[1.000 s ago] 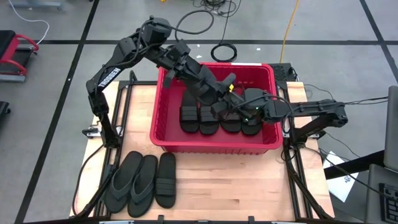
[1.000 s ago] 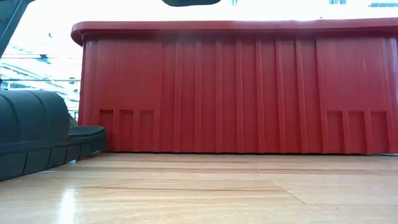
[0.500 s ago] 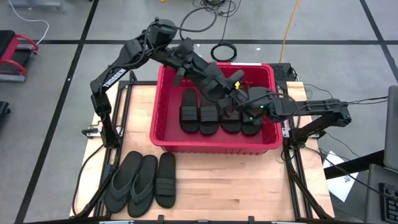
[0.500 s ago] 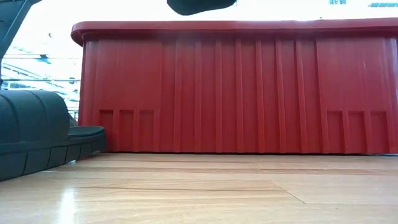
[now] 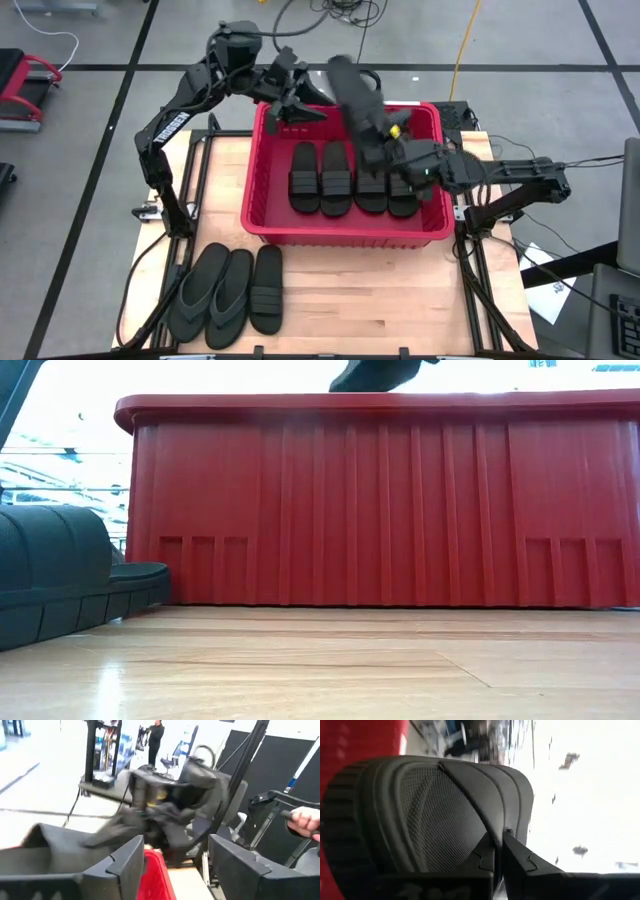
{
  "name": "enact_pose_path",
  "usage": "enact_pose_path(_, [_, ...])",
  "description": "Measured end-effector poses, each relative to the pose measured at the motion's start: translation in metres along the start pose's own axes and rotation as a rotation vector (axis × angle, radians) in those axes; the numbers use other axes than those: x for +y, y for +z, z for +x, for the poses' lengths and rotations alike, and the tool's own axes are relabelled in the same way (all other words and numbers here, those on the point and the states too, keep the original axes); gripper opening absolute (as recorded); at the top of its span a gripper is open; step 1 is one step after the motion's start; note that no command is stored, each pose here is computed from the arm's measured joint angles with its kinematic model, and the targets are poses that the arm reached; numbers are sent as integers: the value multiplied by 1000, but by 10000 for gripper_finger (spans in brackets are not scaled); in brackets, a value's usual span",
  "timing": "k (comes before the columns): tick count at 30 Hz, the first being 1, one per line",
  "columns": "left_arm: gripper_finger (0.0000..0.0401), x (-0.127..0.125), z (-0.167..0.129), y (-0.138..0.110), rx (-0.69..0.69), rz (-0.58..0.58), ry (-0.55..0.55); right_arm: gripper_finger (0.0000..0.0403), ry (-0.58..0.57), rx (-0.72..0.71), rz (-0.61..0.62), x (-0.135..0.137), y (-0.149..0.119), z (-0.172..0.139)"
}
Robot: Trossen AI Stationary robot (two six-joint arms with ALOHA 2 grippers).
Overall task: Pick and place slides into bin
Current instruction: Put the black slipper into the red organizer bin
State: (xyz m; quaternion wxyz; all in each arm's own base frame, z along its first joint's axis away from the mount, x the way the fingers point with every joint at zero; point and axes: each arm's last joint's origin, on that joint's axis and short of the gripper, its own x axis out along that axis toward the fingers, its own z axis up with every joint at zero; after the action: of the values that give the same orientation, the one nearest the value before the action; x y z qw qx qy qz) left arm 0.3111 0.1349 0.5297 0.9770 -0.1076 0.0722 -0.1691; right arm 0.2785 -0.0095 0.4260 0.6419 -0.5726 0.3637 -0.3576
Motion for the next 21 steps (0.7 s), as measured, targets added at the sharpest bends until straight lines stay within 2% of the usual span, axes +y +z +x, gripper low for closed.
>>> enact_pose_path(3, [235,-1,-3,2,-16,15,24,1,27,25,96,0,-13,-7])
enact_pose_path(6, [240,-6,-8,7,-43,49,34,1,43,-16,178,4,-22,-16])
enact_pose_path(10, [241,-8,-15,11,-59,59,66,0,1,50,161,17,-34,-28])
enact_pose_path(14, [241,-4,-14,8,-46,42,83,0,-19,131,144,44,-46,-38])
enact_pose_path(21, [241,-4,-15,9,-55,61,102,0,-20,106,145,81,-58,-59])
